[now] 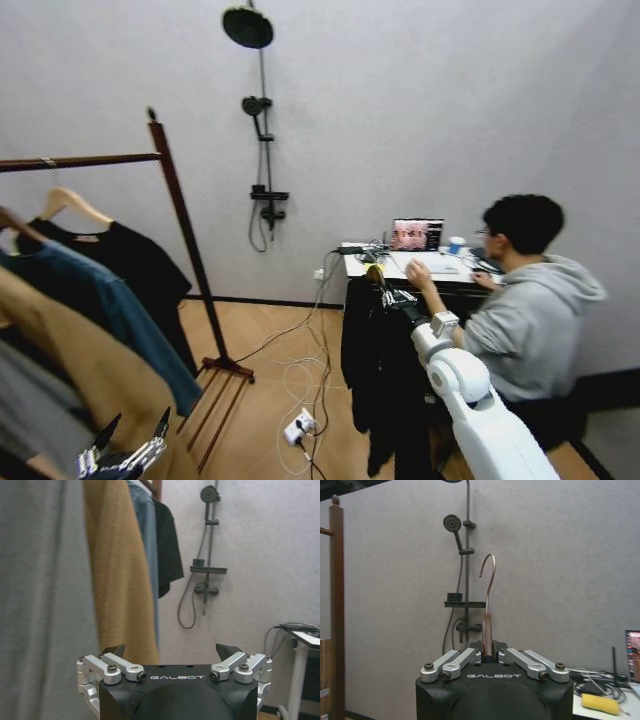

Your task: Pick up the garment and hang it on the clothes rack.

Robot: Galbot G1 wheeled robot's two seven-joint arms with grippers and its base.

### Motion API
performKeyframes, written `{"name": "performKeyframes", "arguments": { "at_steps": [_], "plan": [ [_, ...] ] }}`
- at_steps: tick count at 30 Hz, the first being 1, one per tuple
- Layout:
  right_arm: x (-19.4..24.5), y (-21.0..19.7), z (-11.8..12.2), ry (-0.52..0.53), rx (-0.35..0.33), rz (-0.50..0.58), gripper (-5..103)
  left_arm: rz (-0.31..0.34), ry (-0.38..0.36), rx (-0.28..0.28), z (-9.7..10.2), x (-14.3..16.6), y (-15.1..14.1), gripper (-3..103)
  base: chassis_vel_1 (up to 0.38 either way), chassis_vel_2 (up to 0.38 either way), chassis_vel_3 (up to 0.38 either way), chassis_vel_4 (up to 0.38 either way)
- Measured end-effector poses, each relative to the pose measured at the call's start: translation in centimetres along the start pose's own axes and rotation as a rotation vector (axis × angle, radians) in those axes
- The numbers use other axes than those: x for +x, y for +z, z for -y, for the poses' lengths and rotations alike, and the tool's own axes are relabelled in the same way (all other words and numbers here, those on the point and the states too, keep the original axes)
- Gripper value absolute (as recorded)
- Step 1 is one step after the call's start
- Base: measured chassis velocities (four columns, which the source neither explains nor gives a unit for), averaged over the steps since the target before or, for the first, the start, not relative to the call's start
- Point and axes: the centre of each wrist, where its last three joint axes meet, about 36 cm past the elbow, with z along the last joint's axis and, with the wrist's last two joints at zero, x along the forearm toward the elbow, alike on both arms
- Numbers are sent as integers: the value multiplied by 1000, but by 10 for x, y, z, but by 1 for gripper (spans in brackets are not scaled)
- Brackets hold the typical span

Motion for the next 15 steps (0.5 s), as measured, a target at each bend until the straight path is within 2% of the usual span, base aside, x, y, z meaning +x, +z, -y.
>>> {"name": "performKeyframes", "arguments": {
  "at_steps": [15],
  "plan": [
    [-3,-2,9,28,7,14,9,0,0,0,0,0,0,100,118,140,142,117]
  ]
}}
